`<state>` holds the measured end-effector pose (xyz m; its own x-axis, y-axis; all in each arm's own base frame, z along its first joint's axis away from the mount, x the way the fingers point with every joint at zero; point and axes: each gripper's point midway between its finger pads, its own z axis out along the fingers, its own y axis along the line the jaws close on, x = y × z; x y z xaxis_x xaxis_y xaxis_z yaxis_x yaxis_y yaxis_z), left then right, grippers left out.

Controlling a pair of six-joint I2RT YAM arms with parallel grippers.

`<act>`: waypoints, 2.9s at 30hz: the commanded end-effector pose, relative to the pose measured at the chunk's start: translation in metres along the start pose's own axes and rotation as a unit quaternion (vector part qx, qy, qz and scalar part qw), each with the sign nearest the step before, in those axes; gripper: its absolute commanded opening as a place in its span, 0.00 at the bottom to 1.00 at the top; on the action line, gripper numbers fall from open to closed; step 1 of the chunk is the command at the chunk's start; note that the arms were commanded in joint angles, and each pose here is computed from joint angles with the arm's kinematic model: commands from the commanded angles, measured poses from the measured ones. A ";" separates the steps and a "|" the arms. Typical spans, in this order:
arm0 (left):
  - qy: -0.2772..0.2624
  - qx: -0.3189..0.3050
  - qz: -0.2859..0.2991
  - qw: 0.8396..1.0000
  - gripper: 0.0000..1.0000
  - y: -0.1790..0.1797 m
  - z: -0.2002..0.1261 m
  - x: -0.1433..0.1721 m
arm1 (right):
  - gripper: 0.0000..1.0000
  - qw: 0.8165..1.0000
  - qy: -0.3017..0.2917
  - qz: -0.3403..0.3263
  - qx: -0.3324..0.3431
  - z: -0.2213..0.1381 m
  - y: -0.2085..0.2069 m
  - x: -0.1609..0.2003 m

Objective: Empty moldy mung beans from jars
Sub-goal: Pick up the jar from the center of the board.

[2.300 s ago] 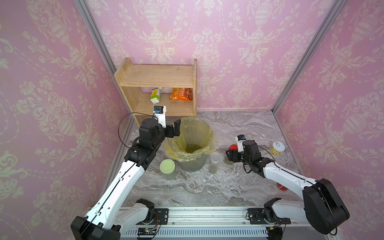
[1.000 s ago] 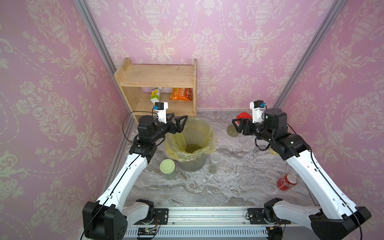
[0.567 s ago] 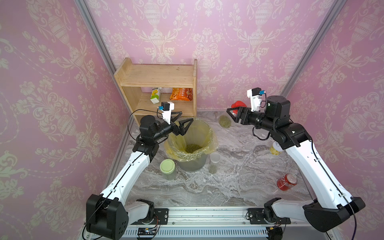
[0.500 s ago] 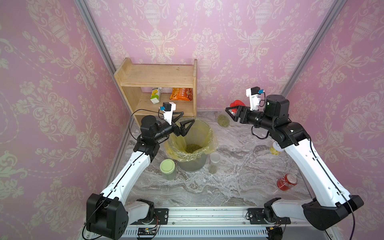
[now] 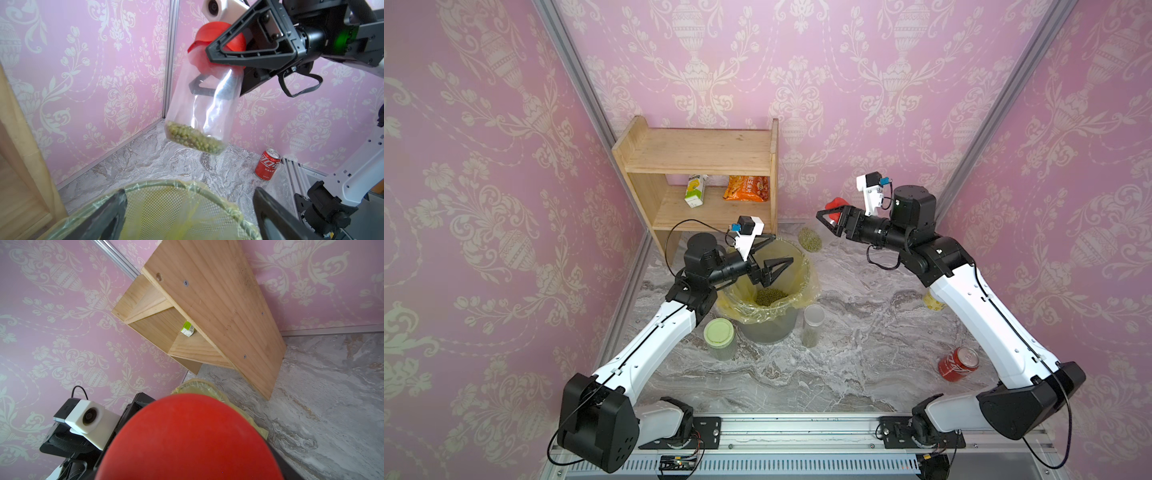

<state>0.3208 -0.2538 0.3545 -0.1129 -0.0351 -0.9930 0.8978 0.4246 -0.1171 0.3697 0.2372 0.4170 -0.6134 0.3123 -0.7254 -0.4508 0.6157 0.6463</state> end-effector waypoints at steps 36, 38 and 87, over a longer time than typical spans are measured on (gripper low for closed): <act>-0.088 -0.010 0.114 0.990 0.99 -0.009 0.024 -0.034 | 0.56 0.982 0.022 0.075 -0.174 0.012 0.081 0.027; -0.092 -0.012 0.115 0.989 0.99 -0.009 0.023 -0.035 | 0.56 0.982 0.023 0.075 -0.175 0.013 0.081 0.028; -0.099 -0.063 0.143 0.983 0.70 -0.002 0.007 -0.027 | 0.57 0.973 0.073 0.109 -0.187 0.030 0.081 0.063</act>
<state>0.3224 -0.2624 0.3770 0.2193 -0.0578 -0.9739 0.8282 0.5387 0.1545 0.3402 0.3186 0.4019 -0.7699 0.3401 -0.5399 -0.4475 0.3153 0.8368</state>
